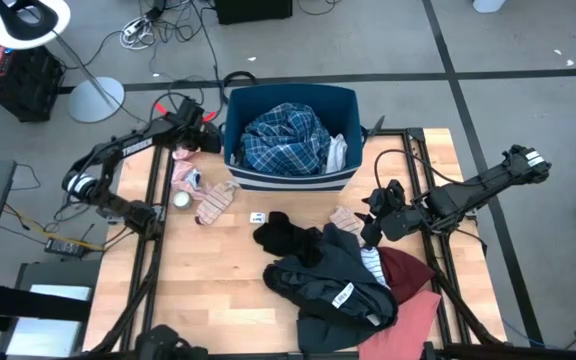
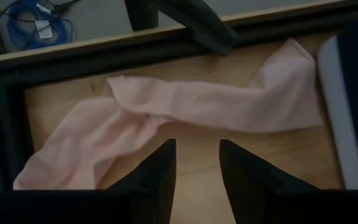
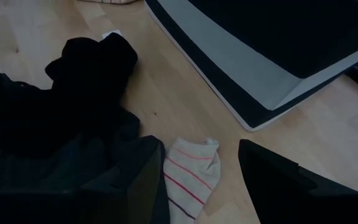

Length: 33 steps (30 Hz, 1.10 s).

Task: Sort clothes
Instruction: Put the pink sock into the laundry organizer

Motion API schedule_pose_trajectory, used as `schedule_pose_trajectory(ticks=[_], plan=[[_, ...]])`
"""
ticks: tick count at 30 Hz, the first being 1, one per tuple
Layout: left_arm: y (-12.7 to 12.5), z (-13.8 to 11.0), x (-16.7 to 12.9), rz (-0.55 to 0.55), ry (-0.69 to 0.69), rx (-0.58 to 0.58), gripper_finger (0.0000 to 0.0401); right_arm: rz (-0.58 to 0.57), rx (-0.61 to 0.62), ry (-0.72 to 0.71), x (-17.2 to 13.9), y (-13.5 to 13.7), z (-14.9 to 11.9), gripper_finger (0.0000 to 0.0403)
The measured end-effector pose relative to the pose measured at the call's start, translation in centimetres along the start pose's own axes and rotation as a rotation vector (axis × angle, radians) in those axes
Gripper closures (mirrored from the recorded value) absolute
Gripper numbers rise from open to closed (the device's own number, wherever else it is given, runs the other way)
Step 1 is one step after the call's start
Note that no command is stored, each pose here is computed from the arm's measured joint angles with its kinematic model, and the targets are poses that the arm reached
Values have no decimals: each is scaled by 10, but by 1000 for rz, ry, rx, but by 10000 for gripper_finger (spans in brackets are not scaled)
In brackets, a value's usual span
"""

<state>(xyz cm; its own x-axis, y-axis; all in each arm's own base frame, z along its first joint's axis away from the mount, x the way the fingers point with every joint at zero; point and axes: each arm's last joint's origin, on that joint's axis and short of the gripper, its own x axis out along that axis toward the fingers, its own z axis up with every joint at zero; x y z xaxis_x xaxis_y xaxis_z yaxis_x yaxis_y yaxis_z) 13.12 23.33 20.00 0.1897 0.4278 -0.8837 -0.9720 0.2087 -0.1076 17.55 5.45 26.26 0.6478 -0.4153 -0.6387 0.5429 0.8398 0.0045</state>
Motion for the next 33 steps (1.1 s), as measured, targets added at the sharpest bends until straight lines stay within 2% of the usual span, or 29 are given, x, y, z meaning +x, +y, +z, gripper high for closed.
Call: schedule_pose_trajectory(ticks=[12, 20, 23, 27, 30, 33], plan=[[5, 10, 43, -12, -1, -29, 273, -9, 1, -2, 1, -1, 1, 186], [9, 6, 69, 4, 58, -40, 275, -14, -1, -1, 1, -2, 1, 186], [10, 6, 73, -4, 78, -41, 304, -20, 4, -1, 2, -3, 2, 186], [9, 6, 71, -96, 115, -15, 384, -24, 6, -1, 3, -3, 2, 186], [8, 5, 62, -139, 175, -11, 393, -24, 8, -1, 3, -3, 2, 186], [6, 12, 42, -145, 162, 2, 397, -23, 12, -1, 3, -3, 2, 186]])
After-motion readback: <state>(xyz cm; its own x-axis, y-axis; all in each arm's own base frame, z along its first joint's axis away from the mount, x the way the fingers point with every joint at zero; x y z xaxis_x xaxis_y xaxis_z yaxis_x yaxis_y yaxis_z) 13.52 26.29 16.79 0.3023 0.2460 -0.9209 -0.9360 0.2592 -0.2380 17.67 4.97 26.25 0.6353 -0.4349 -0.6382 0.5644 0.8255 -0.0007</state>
